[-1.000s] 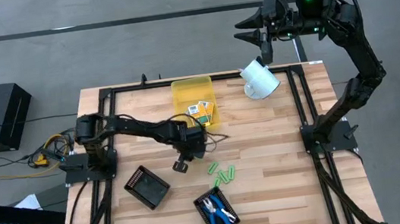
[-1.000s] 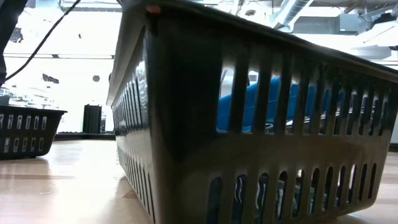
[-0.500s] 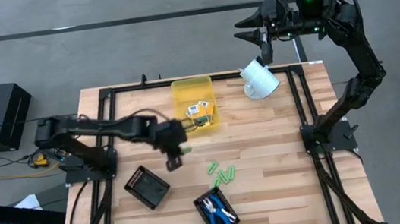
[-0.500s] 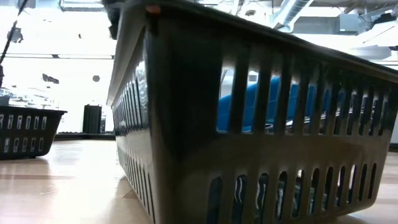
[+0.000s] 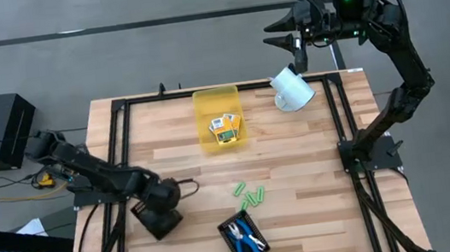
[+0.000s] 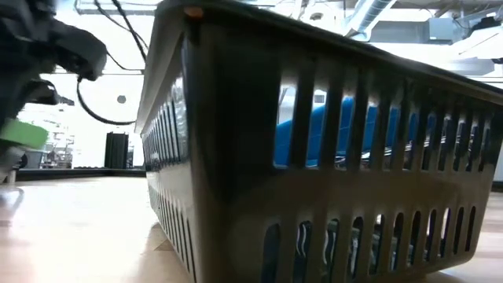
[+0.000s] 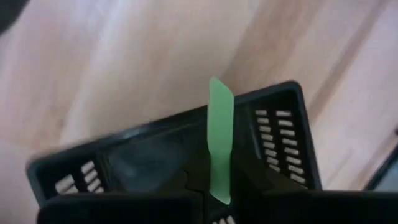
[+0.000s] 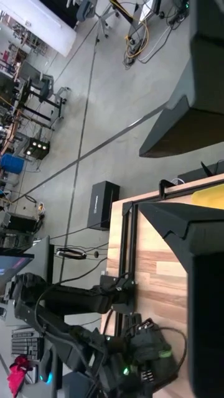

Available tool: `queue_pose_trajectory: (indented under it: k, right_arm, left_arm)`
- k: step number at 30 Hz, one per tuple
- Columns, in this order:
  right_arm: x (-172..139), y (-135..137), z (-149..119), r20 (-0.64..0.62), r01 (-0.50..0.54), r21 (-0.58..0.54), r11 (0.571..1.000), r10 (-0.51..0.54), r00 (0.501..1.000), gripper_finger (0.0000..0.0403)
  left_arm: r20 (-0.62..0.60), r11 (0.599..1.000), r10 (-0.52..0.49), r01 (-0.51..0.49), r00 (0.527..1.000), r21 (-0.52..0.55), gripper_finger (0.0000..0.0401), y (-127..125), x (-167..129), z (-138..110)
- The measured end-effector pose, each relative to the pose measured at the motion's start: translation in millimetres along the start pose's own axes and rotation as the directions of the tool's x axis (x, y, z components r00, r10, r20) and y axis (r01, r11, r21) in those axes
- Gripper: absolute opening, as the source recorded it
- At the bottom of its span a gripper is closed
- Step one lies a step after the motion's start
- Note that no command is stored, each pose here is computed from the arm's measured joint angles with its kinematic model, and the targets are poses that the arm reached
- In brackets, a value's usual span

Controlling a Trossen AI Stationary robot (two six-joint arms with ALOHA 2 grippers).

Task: Pick & Place School Supplies
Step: Put the green eraser into the left black bin

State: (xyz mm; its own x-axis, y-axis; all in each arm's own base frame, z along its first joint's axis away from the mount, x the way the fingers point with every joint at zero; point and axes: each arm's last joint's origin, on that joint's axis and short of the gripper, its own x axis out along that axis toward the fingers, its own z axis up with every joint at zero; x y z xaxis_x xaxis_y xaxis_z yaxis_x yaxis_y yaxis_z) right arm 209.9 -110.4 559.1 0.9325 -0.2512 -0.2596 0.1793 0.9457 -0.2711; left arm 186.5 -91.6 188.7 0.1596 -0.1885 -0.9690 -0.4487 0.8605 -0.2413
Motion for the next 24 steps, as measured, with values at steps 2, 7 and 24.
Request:
queue_pose_trajectory:
  k: [2, 7, 24]
  right_arm:
    - [0, 0, 0, 0.000, -0.001, 0.000, 1.000, 0.001, 1.000, 0.0117]
    - [0, 0, 0, 0.000, -0.001, 0.003, 1.000, 0.001, 1.000, 0.0117]
    - [0, 0, 1, 0.006, 0.004, 0.027, 1.000, -0.004, 1.000, 0.0117]
  left_arm:
    - [0.006, 1.000, -0.004, 0.004, 1.000, -0.008, 0.0024, -1, -1, -5]
    - [0.017, 0.999, 0.013, -0.013, 1.000, -0.031, 0.0024, 1, 1, -7]
    - [0.248, 0.997, 0.013, 0.005, 0.969, -0.072, 0.0024, -1, -39, -3]
